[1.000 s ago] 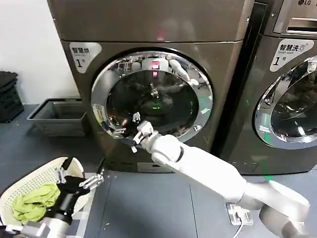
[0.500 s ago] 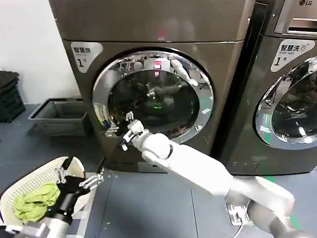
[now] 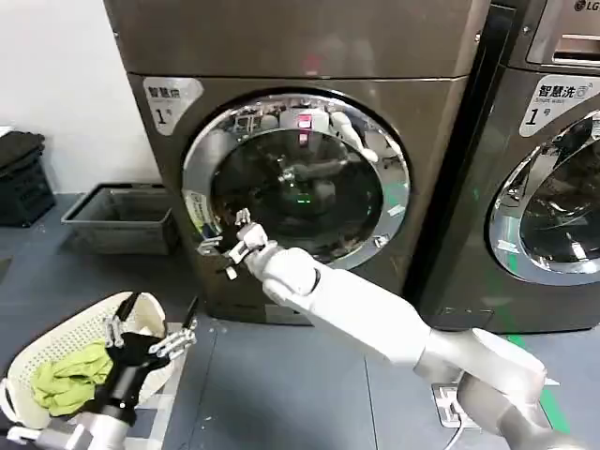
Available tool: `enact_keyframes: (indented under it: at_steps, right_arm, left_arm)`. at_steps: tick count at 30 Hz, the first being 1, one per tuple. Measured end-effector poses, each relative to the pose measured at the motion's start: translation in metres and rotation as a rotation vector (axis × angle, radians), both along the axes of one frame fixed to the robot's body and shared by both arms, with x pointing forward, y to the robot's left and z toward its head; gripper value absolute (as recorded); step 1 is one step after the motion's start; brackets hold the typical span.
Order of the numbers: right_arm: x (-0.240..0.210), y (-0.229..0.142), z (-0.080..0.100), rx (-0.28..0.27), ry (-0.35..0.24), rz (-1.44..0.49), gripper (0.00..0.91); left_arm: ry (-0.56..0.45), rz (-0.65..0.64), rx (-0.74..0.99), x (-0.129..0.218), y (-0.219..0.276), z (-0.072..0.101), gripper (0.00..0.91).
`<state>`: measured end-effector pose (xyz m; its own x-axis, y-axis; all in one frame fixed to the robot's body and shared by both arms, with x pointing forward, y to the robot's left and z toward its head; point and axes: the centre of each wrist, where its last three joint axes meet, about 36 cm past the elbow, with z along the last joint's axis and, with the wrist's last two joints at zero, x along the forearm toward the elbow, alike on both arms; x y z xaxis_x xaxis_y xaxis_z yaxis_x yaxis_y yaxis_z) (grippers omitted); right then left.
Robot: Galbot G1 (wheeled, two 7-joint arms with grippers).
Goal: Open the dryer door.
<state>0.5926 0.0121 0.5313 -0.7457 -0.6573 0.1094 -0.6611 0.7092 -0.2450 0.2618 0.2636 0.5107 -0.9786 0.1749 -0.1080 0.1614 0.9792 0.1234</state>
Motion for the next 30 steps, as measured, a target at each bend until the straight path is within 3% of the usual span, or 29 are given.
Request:
enact_keyframes:
  at_steps: [30]
  right_arm:
    - [0.007, 0.015, 0.000, -0.016, 0.010, 0.039, 0.907]
  left_arm:
    - [-0.006, -0.003, 0.000, -0.001, 0.000, 0.002, 0.907]
